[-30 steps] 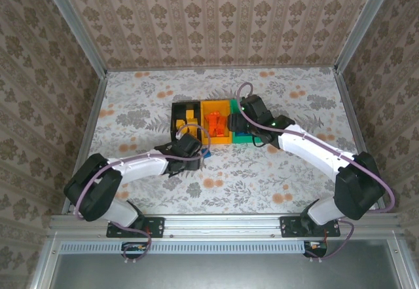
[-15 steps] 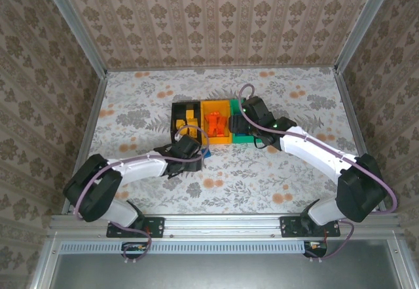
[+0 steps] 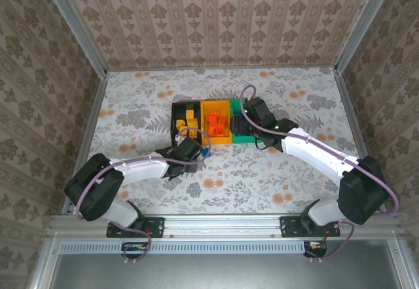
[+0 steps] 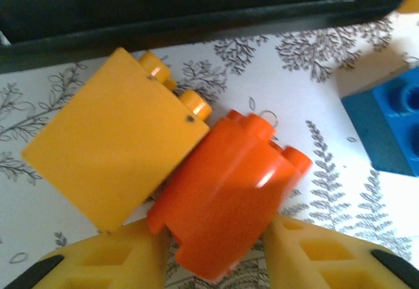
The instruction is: Sort the legos into containers by color
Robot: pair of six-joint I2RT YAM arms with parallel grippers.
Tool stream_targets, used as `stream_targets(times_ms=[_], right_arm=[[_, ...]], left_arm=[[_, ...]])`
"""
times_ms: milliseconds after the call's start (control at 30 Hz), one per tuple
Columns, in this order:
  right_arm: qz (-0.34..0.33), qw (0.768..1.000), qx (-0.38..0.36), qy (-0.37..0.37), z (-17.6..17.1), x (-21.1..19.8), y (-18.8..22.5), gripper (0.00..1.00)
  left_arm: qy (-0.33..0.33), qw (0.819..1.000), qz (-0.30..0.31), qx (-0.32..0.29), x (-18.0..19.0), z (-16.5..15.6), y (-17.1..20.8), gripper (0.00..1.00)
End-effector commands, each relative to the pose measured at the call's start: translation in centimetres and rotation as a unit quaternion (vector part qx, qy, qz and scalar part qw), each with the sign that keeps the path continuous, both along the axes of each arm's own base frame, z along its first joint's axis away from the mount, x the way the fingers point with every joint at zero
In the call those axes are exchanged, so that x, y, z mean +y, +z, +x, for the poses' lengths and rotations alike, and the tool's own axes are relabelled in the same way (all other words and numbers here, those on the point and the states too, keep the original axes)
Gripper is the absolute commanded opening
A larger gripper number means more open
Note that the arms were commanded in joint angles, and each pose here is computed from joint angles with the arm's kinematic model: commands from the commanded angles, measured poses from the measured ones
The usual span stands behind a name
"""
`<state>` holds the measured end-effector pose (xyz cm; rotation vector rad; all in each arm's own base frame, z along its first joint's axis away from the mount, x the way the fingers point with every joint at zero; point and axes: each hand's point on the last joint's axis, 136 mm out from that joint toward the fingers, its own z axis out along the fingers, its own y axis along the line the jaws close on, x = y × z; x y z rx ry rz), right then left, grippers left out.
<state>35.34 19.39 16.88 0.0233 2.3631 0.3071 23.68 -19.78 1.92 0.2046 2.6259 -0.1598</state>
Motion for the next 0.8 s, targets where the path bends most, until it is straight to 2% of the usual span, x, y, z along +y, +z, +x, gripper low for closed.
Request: stream_targets(times_ms=[0,233,367,567,667,767], right_arm=[[0.007,1.000,-0.019,-0.006,0.2,-0.3,0.9,0.79],[0.005,1.000,-0.008,-0.006,-0.2,-0.5,0.1,0.79],[0.005,1.000,-0.003,-0.008,-0.4,-0.6,-0.7,0.79],[0.005,1.000,-0.002,-0.008,-0.4,-0.6,-0.6,0.79],[0.001,1.000,-0.001,-0.011,-0.4,-0.8,-0.8,0.79],[0.007,1.000,-0.013,-0.013,-0.6,-1.1,0.2,0.79]], left_arm=[[-0.004,1.000,-0.028,0.000,-0.4,-1.1,0.8,0.41],[-0.017,0.999,-0.051,0.001,-1.0,-2.8,2.7,0.38],[-0.017,0.999,-0.025,-0.013,0.0,-2.9,2.8,0.57],[-0.053,0.996,0.016,-0.076,-0.2,-1.0,4.5,0.69],[-0.074,0.992,0.030,-0.094,-0.9,-0.2,5.3,0.68],[-0.085,0.991,0.042,-0.093,-1.5,0.3,5.1,0.62]])
